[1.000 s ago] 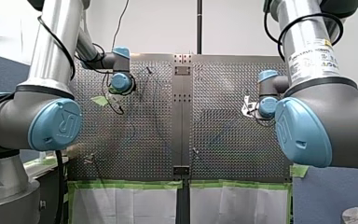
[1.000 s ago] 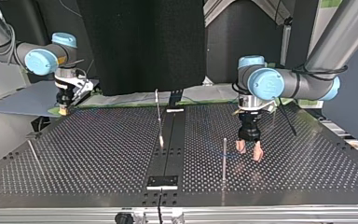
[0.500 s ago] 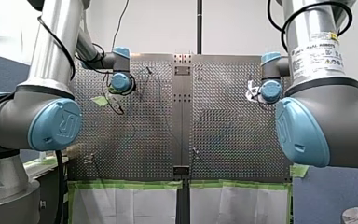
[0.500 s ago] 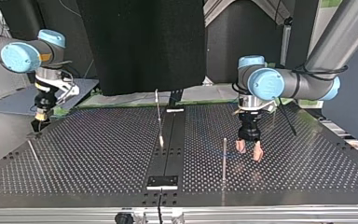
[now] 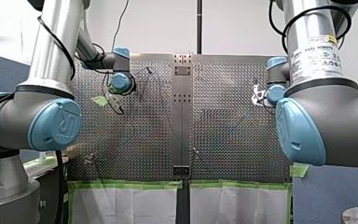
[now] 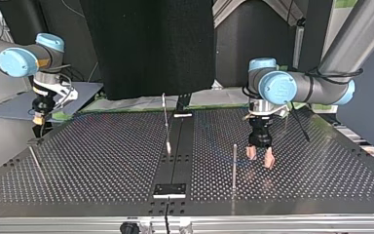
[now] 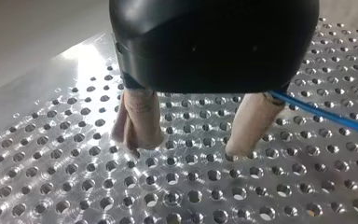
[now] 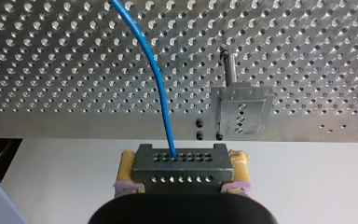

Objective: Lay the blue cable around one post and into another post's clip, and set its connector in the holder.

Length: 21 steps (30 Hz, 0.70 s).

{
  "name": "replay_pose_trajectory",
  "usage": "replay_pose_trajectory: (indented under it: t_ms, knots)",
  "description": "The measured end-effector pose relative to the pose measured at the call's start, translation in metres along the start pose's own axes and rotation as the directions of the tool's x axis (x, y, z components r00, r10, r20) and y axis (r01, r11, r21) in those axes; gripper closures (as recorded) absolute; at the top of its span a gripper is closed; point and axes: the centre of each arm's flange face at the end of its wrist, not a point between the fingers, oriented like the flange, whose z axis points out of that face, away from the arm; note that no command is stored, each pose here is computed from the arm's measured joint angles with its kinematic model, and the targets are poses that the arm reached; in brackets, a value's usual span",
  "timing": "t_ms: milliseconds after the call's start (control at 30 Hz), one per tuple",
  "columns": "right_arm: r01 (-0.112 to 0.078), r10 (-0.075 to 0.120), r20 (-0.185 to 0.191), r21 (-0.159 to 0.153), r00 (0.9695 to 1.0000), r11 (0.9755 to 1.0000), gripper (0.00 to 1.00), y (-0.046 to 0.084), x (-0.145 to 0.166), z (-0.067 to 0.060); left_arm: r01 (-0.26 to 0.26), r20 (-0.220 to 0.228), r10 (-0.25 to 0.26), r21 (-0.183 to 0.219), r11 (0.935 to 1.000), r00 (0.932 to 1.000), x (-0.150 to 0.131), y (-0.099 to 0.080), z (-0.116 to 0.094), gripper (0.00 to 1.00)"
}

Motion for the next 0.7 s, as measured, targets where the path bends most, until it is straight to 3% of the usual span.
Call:
replay_pose_trajectory:
  t_ms: [300, 533, 700]
  knots:
    - [0.000, 0.000, 0.012, -0.001, 0.9999, 1.0000, 0.39, 0.009, 0.007, 0.007, -0.001, 0.000, 0.001, 0.000, 1.0000, 1.0000, 0.000, -0.001, 0.000, 0.00]
    - [-0.029, 0.029, -0.013, 0.042, 0.9995, 0.9987, 0.39, 0.014, 0.011, 0.015, -0.003, -0.001, 0.003, 0.001, 1.0000, 1.0000, 0.001, -0.001, -0.001, 0.00]
    - [-0.035, 0.037, -0.028, 0.075, 0.9989, 0.9966, 0.39, 0.013, 0.016, 0.021, -0.004, -0.001, 0.004, 0.002, 1.0000, 1.0000, 0.001, -0.001, -0.001, 0.00]
